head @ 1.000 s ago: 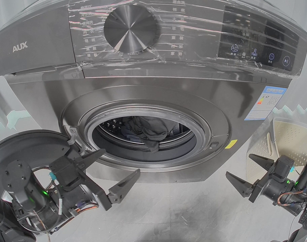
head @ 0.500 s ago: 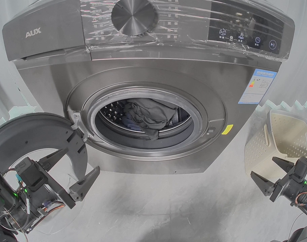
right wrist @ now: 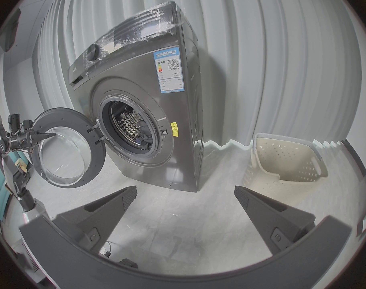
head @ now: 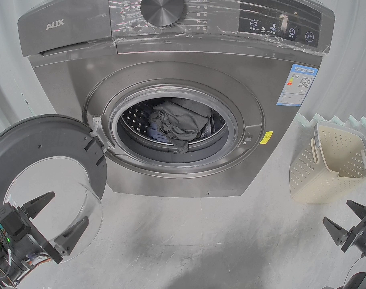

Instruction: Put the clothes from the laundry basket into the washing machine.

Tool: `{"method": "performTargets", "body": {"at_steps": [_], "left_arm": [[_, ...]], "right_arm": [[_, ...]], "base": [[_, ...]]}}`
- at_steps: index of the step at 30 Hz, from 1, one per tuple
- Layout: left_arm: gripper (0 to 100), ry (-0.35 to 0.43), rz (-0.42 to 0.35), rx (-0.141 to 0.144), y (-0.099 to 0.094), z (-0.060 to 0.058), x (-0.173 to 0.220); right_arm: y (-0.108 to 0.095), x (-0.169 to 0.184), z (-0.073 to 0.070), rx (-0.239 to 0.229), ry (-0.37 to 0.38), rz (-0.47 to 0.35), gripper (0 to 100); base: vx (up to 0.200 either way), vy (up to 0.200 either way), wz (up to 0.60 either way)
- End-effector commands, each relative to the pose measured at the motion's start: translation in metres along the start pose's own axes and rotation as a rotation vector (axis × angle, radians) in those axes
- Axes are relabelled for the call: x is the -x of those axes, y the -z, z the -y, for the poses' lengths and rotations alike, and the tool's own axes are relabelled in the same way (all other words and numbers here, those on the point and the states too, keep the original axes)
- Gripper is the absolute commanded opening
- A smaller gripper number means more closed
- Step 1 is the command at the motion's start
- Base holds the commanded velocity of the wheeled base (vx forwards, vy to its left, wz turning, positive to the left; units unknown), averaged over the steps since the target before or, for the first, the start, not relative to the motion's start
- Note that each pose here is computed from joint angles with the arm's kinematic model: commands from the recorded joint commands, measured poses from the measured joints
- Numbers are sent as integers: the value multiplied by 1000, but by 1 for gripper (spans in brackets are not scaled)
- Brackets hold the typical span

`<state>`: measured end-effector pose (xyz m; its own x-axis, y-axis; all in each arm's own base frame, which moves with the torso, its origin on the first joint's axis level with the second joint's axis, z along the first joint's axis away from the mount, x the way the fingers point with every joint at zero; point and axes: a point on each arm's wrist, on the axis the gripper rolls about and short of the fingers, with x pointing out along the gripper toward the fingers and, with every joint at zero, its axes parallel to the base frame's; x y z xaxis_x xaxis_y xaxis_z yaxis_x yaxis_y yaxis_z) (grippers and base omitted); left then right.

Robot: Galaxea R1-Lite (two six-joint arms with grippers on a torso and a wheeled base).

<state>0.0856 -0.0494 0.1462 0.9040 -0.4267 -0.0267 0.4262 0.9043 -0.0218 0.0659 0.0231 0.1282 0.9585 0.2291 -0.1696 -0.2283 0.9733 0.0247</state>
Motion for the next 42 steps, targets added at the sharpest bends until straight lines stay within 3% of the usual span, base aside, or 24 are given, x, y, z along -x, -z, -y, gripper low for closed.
{"method": "performTargets", "body": {"at_steps": [1, 9, 14, 18, 21, 24, 26, 31, 36, 38, 39, 40, 42], "left_arm": [[100, -87, 56, 8, 4, -10, 38], [100, -181, 87, 16, 18, -13, 73], [100, -196, 92, 13, 34, -9, 93], [100, -191, 102, 10, 45, -5, 104], [100, -228, 84, 13, 56, -2, 110], [100, -284, 20, 11, 65, -2, 111], [100, -343, 63, 10, 66, 2, 114], [100, -341, 71, 12, 66, 2, 114], [100, -359, 55, -19, 68, 2, 114], [100, -375, 55, -27, 68, 1, 115], [100, -376, 55, -28, 68, 1, 115], [100, -376, 55, -28, 68, 1, 115], [100, -366, 54, -34, 68, 2, 115]], "right_arm": [[15, 40, 9, -20, 85, 118, 100], [30, 63, 11, -31, 145, 200, 100], [41, 72, 11, -34, 198, 219, 100], [53, 77, 10, -36, 219, 194, 100], [57, 77, 11, -54, 234, 158, 100], [57, 77, 13, -55, 325, 157, 100], [57, 77, 14, -57, 380, 159, 100], [57, 78, 14, -72, 411, 164, 100], [57, 78, 15, -69, 493, 162, 100], [58, 80, 14, -45, 547, 166, 100], [59, 82, 11, -6, 573, 180, 100], [60, 84, 10, 16, 571, 201, 100], [61, 85, 8, 54, 497, 223, 100]], "base": [[0, 0, 0], [-150, 0, 0], [0, 0, 0], [-200, 0, 0], [-133, 0, 0], [0, 0, 0], [0, 0, 0], [0, 0, 0], [0, 0, 0], [0, 0, 0], [0, 0, 0], [0, 0, 0], [0, 0, 0]]}}
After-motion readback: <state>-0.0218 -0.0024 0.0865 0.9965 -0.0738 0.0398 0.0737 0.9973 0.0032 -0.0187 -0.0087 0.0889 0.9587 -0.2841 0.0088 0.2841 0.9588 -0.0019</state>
